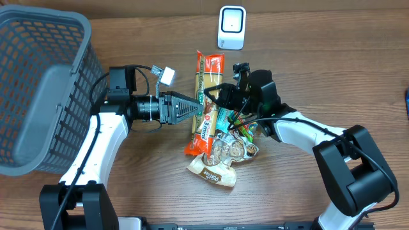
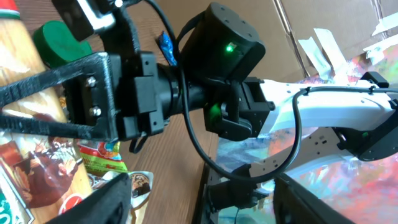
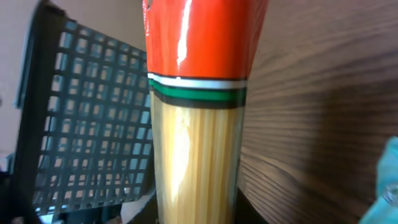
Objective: Scan the item barcode
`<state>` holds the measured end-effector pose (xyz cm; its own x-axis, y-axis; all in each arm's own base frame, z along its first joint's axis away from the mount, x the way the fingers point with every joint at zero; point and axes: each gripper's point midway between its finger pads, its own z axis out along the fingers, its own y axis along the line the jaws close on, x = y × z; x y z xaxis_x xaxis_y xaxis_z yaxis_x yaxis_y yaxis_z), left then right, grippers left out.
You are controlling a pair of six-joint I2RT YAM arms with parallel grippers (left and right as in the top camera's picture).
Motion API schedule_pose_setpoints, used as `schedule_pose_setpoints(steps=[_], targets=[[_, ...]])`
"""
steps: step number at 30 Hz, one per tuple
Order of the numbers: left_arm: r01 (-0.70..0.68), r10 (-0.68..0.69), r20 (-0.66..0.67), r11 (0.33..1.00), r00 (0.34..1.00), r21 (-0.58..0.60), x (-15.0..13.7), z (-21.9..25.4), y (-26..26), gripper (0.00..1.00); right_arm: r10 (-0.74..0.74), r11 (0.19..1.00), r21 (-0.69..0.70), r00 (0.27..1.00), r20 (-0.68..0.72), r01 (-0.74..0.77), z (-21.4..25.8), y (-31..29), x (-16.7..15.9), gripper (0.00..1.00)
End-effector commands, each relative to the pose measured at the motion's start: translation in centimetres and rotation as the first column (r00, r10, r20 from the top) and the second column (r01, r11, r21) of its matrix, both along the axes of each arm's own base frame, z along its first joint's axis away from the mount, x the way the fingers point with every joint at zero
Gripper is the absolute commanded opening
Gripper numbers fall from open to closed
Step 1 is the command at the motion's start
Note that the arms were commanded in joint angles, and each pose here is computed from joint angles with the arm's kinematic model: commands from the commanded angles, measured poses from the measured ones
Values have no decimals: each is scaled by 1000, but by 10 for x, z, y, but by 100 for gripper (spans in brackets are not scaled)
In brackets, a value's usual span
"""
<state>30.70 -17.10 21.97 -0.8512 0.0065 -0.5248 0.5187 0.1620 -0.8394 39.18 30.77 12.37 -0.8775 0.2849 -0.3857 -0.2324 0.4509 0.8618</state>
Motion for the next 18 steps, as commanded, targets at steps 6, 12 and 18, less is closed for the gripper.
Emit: schedule_pose_setpoints(steps=[6, 12, 18], targets=[[-98, 102, -15, 980, 995, 173, 10, -21, 13, 72, 47, 995, 84, 989, 139, -59, 48, 7, 5, 10], [-155, 200, -56, 881, 978, 446, 7, -70, 36, 86, 29, 996, 72, 981, 189, -43, 68, 1, 24, 10], [-185, 244, -14, 771, 970, 609, 11, -93, 50, 92, 45, 998, 42, 977, 210, -55, 85, 5, 32, 10]])
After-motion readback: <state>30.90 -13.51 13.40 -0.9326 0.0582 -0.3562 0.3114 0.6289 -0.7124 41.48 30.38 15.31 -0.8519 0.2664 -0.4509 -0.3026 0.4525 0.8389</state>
